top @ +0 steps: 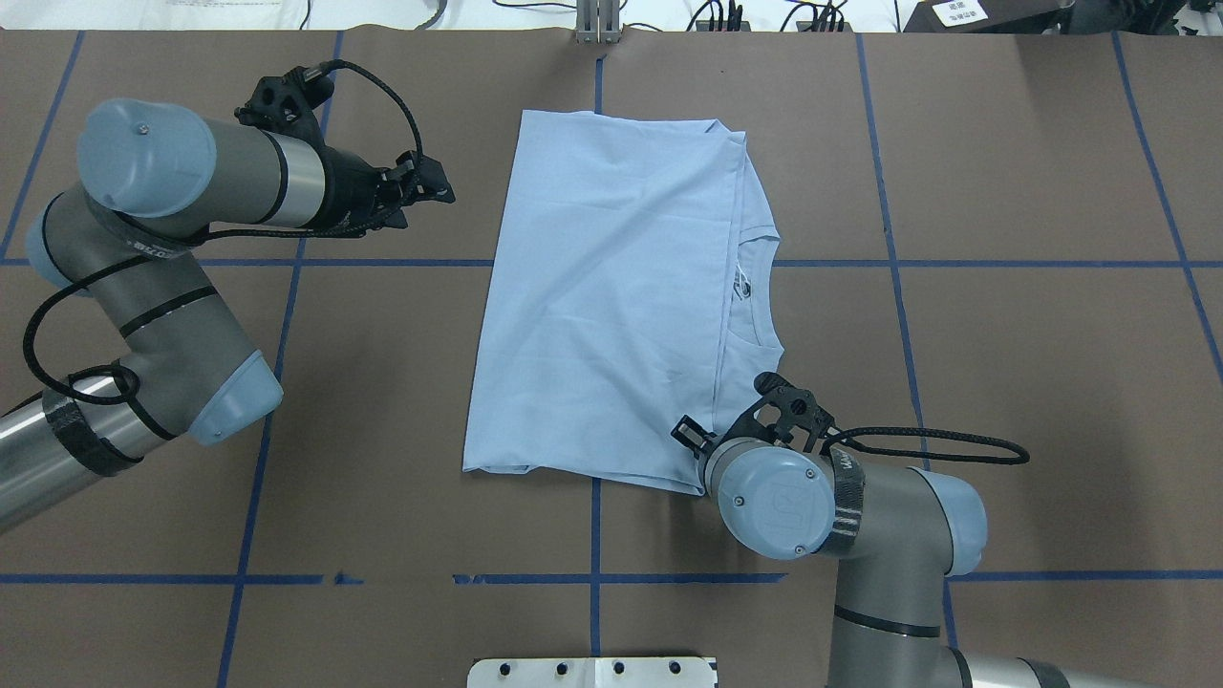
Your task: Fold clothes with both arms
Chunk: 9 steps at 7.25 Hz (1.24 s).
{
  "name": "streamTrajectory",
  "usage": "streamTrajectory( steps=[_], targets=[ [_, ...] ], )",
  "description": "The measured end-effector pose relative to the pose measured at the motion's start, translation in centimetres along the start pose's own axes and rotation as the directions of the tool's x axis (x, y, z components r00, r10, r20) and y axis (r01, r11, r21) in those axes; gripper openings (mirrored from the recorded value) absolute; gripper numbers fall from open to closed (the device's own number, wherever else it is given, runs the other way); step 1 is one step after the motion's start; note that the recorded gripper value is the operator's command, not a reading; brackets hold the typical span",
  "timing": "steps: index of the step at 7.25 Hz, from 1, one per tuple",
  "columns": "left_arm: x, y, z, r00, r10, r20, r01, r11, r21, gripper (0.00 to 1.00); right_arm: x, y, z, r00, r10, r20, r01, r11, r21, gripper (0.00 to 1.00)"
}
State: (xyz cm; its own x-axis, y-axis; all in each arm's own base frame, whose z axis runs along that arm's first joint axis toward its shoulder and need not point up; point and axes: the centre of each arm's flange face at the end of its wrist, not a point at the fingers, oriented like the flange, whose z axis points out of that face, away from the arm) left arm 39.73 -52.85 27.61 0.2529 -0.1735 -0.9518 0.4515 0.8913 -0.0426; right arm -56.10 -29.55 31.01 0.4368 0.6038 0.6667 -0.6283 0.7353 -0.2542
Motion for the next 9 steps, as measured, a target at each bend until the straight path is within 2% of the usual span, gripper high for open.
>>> streamTrajectory(
  steps=[9],
  targets=[
    [-1.0, 0.3, -0.4, 1.000, -0.011, 0.008, 0.011, 1.000, -0.002, 0.73, -0.7, -0.4, -0.9, 1.000, 0.006, 0.018, -0.006, 1.000, -0.005, 0.00]
  ],
)
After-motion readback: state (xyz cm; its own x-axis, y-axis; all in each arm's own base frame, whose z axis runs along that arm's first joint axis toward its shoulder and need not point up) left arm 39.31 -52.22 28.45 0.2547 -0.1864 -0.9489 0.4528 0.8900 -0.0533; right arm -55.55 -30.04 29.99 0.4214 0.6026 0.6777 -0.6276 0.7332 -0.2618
